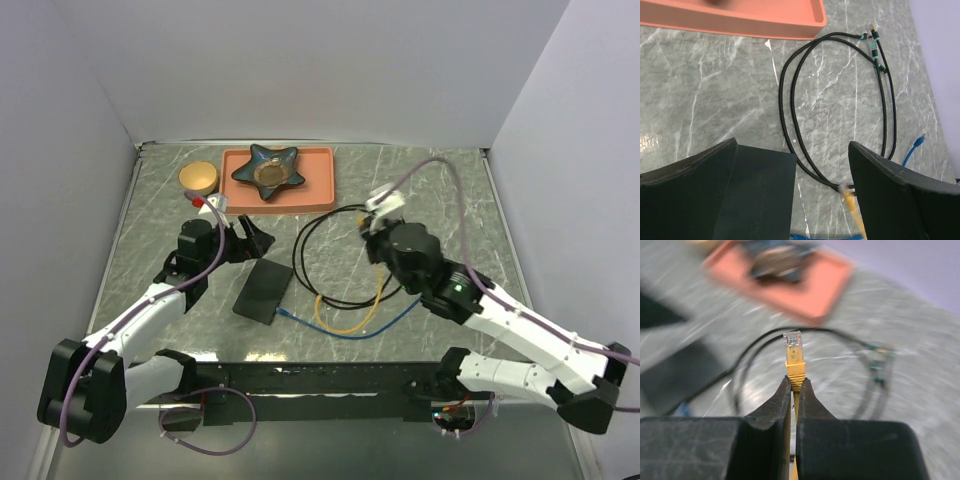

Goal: Insert the plug into the switch port

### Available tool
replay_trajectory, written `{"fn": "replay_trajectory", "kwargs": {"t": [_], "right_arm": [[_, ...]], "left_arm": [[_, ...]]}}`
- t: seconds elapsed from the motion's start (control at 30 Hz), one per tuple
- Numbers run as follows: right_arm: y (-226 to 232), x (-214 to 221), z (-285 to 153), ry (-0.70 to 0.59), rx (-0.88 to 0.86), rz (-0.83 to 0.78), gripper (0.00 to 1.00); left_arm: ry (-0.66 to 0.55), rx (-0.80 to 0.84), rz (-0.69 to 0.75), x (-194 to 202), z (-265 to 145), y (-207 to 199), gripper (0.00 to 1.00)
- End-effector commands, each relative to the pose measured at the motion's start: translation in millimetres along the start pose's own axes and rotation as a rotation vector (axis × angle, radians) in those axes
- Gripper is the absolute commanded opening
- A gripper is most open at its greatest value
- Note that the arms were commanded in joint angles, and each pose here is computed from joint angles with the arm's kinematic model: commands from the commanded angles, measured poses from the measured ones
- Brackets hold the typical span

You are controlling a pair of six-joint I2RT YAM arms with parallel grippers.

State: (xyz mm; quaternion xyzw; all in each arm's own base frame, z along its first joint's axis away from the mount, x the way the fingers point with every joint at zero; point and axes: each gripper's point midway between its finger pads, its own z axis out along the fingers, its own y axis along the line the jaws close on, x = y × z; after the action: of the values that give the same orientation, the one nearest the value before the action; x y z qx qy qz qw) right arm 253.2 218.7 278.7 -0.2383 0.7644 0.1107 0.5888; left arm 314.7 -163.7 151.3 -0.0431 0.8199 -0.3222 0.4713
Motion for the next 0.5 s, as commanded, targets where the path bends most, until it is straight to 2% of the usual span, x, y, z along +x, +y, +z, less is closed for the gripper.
{"fn": "replay_trajectory", "kwargs": {"t": [0.0, 0.03, 0.1, 0.23, 0.3, 0.37, 0.47], "right_arm": [[-94, -10, -33, -0.038, 0.503, 0.105, 0.0], [-110, -5, -41, -0.031, 0.6, 0.118, 0.0], [-127, 4, -49, -0.027, 0.687, 0.169, 0.0], [-136, 19, -41, 0.02, 0.717, 0.148, 0.0], [-128, 31, -23, 0.105, 0.714, 0.104, 0.0], [-115, 60, 2, 0.247, 0.683, 0.014, 0.0], [-79, 94, 37, 0.382, 0.557, -0.088, 0.0]], "left_arm": [[-0.052, 0.064, 0.012, -16, -4, -14, 0.99], [-0.051, 0.063, 0.01, -15, -4, -14, 0.99], [-0.052, 0.056, 0.015, -15, -3, -11, 0.98], [-0.038, 0.049, 0.018, -11, -1, -7, 0.98], [-0.026, 0.025, 0.007, -9, 1, 0, 0.98], [-0.01, 0.009, -0.008, -6, 2, 8, 0.99], [-0.001, 0.004, -0.039, -4, 1, 19, 0.99]]}}
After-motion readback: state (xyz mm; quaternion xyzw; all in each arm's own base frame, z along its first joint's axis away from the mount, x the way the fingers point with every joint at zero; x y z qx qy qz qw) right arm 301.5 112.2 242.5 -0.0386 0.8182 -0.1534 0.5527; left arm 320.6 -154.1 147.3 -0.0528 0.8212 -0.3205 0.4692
